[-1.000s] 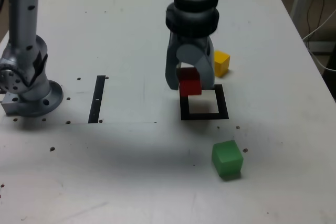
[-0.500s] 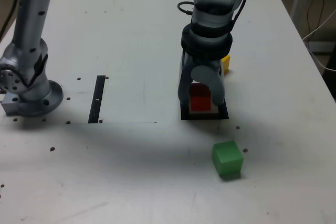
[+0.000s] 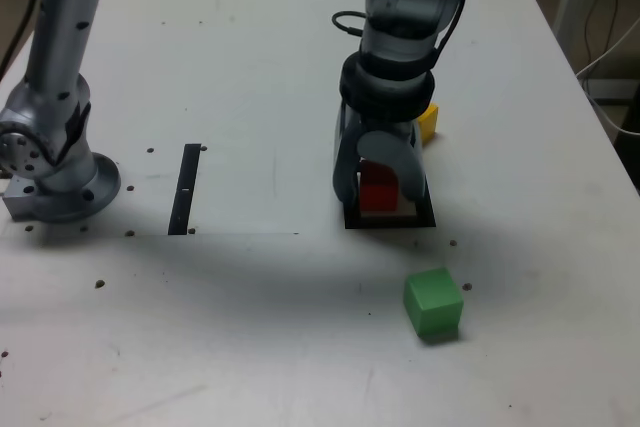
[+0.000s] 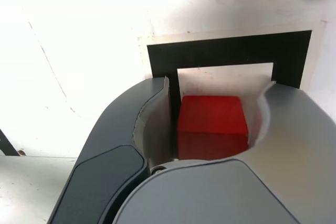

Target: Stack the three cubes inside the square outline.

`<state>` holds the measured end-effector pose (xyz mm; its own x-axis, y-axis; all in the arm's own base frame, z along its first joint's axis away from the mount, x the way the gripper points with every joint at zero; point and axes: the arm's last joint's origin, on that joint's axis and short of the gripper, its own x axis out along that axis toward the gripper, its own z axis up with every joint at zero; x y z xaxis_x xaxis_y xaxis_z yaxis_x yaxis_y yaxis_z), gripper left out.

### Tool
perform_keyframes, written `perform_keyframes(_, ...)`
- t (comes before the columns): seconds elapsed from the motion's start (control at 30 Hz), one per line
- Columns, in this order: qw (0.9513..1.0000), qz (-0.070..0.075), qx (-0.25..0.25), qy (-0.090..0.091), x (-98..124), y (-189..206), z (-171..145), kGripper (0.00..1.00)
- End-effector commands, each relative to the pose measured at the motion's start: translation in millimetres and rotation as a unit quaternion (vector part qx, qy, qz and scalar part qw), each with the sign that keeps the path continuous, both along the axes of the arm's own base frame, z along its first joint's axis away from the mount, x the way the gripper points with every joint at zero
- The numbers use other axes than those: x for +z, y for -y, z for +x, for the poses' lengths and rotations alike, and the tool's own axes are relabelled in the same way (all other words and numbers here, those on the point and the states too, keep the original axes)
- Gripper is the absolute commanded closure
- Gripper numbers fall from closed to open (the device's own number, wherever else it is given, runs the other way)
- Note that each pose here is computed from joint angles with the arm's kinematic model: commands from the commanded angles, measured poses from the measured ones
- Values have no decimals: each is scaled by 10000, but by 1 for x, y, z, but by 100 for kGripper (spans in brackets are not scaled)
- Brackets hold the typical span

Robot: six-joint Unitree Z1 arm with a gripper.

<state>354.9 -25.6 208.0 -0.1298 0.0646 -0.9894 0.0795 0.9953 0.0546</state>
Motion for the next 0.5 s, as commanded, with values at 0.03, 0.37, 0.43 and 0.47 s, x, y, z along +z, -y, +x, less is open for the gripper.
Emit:
perform_keyframes(0.03,9999,35,3,107,4,-2,-3,0)
perform_keyframes(0.37,9974,476,-43,538,44,-9,-33,0)
perform_keyframes(0.43,9967,583,-88,551,51,-12,-39,0)
perform_keyframes(0.47,9964,632,-132,546,54,-13,-41,0)
